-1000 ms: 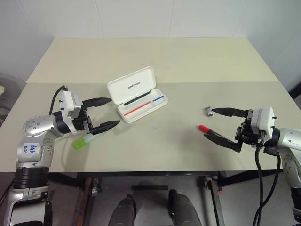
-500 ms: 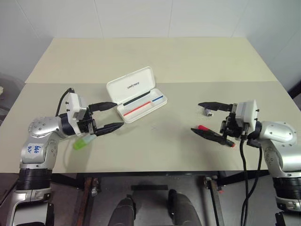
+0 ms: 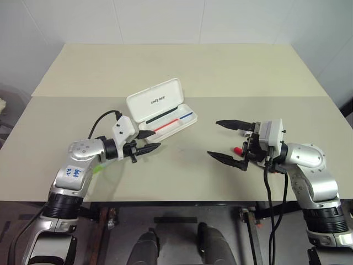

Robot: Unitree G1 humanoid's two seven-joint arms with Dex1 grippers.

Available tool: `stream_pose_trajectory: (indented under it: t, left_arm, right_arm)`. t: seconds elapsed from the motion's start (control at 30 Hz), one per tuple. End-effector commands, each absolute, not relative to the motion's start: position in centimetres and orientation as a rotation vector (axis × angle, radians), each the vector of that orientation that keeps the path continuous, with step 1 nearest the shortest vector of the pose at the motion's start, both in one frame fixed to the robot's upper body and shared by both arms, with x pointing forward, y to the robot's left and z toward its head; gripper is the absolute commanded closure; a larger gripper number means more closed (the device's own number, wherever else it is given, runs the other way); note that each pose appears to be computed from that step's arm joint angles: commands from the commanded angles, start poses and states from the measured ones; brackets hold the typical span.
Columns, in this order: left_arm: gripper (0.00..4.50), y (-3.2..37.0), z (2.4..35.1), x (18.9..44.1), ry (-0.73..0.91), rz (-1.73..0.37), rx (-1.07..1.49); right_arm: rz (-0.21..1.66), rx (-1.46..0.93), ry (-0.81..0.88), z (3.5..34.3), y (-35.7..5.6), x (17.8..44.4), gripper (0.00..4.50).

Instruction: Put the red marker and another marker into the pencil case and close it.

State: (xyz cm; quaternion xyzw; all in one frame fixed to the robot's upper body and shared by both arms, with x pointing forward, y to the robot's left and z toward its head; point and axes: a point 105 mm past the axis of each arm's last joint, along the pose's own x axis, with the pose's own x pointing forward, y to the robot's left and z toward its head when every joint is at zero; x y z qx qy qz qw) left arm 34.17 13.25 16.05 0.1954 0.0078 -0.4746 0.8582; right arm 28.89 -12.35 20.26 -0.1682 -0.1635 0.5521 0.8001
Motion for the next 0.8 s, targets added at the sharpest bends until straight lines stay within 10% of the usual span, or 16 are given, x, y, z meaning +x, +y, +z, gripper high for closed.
stream_pose_trajectory:
  t: [0.03, 0.8]
  left_arm:
    - [2.37, 12.8, 16.1, 34.7, 0.028, -0.971, 0.428]
    - [2.37, 11.9, 13.4, 37.3, 0.194, -0.975, 0.444]
  right_arm:
    - [1.193, -0.367, -0.405, 21.2, -11.6, 28.3, 0.0]
    - [1.212, -0.406, -0.328, 20.2, -14.1, 27.7, 0.0]
